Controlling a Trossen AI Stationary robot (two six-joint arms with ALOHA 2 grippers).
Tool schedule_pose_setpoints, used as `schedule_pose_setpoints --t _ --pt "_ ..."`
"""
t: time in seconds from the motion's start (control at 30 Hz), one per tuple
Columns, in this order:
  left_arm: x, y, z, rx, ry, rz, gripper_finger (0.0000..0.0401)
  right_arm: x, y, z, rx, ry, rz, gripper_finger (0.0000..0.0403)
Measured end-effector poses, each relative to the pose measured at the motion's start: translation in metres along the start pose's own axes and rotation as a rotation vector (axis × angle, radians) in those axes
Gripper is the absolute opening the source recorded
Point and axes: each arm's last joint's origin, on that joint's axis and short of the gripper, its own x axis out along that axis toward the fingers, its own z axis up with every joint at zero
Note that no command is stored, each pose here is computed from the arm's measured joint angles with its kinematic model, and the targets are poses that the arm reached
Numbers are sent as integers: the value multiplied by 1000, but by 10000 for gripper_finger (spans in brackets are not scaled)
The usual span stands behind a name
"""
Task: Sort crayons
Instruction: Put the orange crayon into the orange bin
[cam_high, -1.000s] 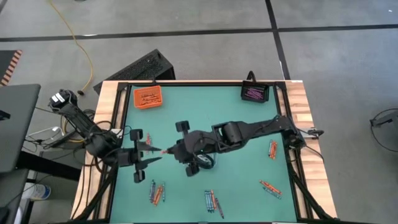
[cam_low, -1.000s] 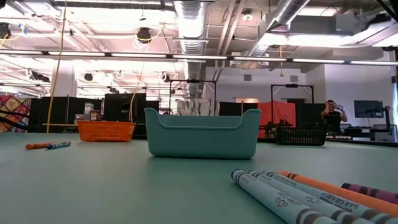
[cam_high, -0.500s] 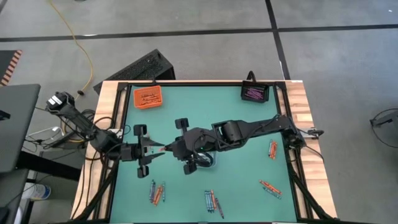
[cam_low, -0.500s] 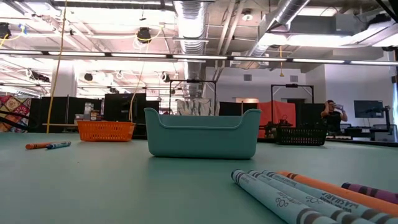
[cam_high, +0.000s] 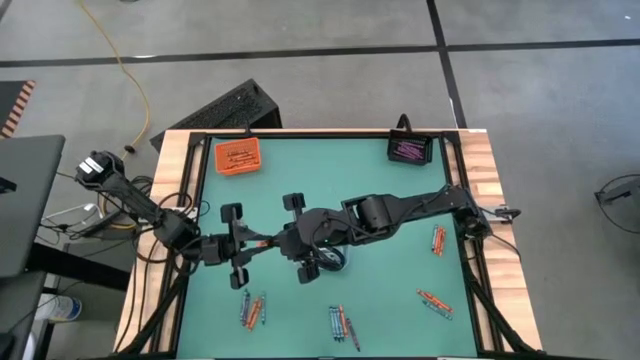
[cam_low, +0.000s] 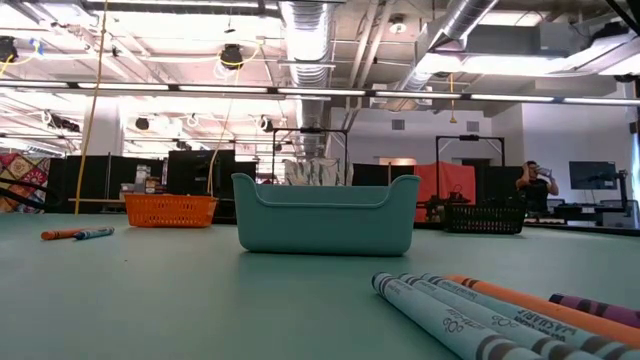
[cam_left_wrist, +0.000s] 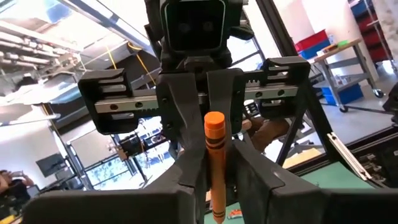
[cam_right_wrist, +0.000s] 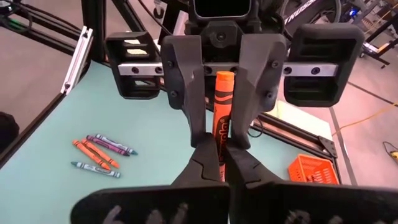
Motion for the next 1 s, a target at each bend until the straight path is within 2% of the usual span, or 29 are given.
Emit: schedule_pose_setpoints --t 0.4,0.57,0.7,0.83,1.0 --pt "0 0 1 -11 -13 -3 40 0 -2 -5 45 49 3 0" --pt "0 0 0 -10 -9 1 11 1 -7 -11 106 92 4 6" --pt "0 0 0 -7 -7 3 7 1 -8 -11 124 97 2 19" --pt "0 0 0 8 9 11 5 1 -9 -15 122 143 -75 53" --pt "0 1 -1 55 39 37 5 2 -11 -31 106 300 -190 133"
